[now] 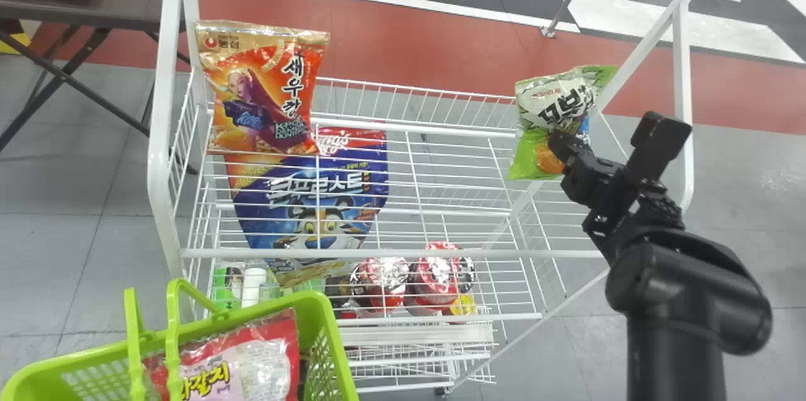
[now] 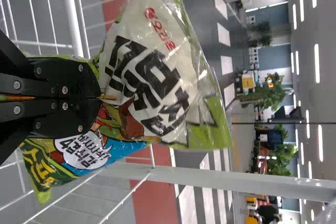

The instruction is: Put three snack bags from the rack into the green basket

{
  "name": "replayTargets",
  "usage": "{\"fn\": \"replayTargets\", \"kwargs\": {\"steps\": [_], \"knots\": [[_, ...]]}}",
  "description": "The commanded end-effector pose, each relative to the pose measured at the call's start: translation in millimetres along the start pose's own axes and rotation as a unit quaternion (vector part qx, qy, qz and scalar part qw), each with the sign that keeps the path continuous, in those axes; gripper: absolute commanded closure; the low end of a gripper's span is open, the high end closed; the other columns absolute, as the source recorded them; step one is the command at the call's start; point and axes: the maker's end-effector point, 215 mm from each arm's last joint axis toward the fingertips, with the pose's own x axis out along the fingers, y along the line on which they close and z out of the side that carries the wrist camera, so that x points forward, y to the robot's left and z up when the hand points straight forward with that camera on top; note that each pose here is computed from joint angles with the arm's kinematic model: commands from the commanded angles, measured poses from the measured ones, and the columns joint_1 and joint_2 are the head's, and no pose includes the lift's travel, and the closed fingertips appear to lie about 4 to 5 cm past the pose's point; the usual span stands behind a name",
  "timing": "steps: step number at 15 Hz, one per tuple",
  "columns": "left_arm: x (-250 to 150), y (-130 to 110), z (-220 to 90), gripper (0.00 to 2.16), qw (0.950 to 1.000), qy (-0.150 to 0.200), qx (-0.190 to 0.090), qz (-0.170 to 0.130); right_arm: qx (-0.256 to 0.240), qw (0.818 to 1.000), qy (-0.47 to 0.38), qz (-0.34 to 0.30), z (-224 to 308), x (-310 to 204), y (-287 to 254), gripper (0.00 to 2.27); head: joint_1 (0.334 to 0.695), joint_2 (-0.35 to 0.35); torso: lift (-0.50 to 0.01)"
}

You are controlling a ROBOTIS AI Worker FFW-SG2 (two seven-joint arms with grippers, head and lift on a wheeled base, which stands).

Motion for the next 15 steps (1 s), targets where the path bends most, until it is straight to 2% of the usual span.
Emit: {"fn": "replayTargets", "kwargs": {"steps": [1,4,5,7,9,10,11,12,14,15], "knots": [[0.1,-0.9,2.6,2.15,1.0,0.0,0.003,0.0,0.008,0.999,-0.008,0.049,1.0,-38.6,45.0,2.25,0.695,-0.35,0.0],[0.8,-2.3,5.3,2.15,1.0,0.0,0.007,-0.001,0.006,0.993,0.013,0.118,-16.5,-93.2,113.7,2.25,0.695,-0.35,0.0],[0.4,-1.7,5.2,2.15,1.0,0.0,0.007,0.0,0.02,0.989,0.028,0.144,-25.1,-111.5,136.2,2.25,0.695,-0.35,0.0],[0.8,-1.5,5.9,2.15,1.0,0.0,0.007,0.001,0.05,0.975,0.072,0.207,-52.2,-144.4,185.6,2.25,0.695,-0.35,0.0],[1.2,-1.7,6.0,2.15,1.0,-0.001,0.007,0.0,0.073,0.953,0.125,0.268,-80.1,-177.6,237.5,2.25,0.695,-0.347,0.0],[2.1,-2.0,5.8,2.15,1.0,-0.001,0.007,-0.001,0.093,0.937,0.158,0.298,-93.2,-194.0,257.9,2.25,0.695,-0.31,0.0],[1.9,-1.5,5.6,2.15,1.0,-0.002,0.006,0.0,0.117,0.918,0.187,0.33,-103.3,-211.6,276.4,2.25,0.695,-0.232,0.0],[1.9,-1.5,5.6,2.15,1.0,-0.002,0.006,0.0,0.134,0.9,0.212,0.356,-111.6,-228.5,293.3,2.25,0.695,-0.194,0.0],[1.9,-1.2,5.6,2.15,1.0,-0.002,0.006,0.001,0.165,0.867,0.254,0.396,-120.5,-258.4,318.0,2.25,0.695,-0.116,0.0],[1.9,-0.9,5.6,2.15,1.0,-0.002,0.006,0.002,0.173,0.854,0.272,0.409,-123.9,-270.7,326.8,2.25,0.695,-0.056,0.0]]}}
